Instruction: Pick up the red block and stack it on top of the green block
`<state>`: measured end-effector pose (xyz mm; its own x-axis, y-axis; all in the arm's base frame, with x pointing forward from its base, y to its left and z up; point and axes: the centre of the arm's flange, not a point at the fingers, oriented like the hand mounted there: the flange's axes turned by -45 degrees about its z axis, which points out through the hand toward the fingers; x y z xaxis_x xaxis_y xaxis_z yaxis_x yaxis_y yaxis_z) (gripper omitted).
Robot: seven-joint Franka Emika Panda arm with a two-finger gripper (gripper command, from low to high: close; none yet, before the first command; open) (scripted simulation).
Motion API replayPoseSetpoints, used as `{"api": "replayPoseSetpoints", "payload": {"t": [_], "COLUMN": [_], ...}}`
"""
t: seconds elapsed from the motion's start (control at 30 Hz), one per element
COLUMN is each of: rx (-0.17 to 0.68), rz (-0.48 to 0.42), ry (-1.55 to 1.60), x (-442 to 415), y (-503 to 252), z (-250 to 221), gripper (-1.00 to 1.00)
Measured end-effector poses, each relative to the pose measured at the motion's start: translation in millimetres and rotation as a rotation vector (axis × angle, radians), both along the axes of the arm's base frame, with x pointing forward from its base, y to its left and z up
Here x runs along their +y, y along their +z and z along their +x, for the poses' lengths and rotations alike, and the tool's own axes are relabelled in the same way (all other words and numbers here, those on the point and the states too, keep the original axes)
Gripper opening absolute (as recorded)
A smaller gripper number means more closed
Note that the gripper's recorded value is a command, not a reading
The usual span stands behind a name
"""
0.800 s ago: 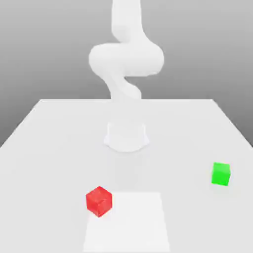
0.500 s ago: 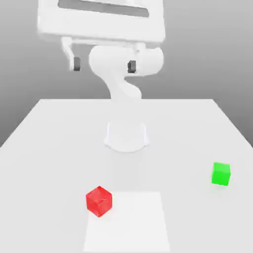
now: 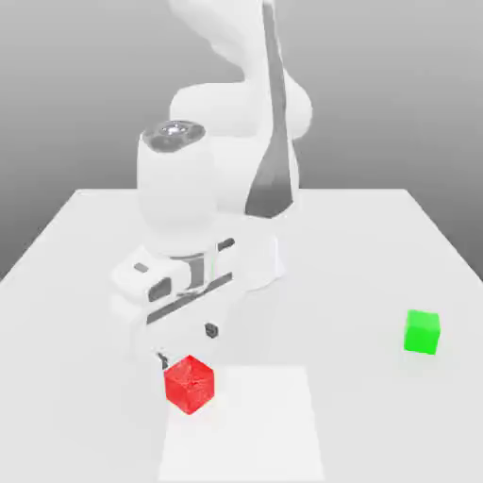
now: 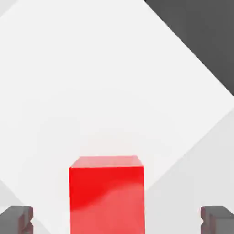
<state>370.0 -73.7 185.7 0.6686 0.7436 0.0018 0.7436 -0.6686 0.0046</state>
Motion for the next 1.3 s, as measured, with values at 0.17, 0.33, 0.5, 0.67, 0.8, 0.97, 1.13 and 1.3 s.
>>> {"api": "replayPoseSetpoints", "payload": {"t": [0.17,0.33,0.5,0.67,0.8,0.97,1.13,1.3], "rx": [0.003,0.006,0.004,0.006,0.007,0.007,0.008,0.008], "rz": [0.0,0.002,0.001,0.004,0.005,0.007,0.006,0.002], "ry": [0.0,0.0,0.002,0.087,0.475,0.877,1.269,1.663], "x": [0,0,-1,11,104,186,259,325], "y": [-37,-42,-7,25,32,39,46,54], "z": [-3,-3,-1,-1,4,-11,-41,-87], "gripper": [-1.0,-1.0,-1.0,-1.0,-1.0,-1.0,-1.0,-1.0]}}
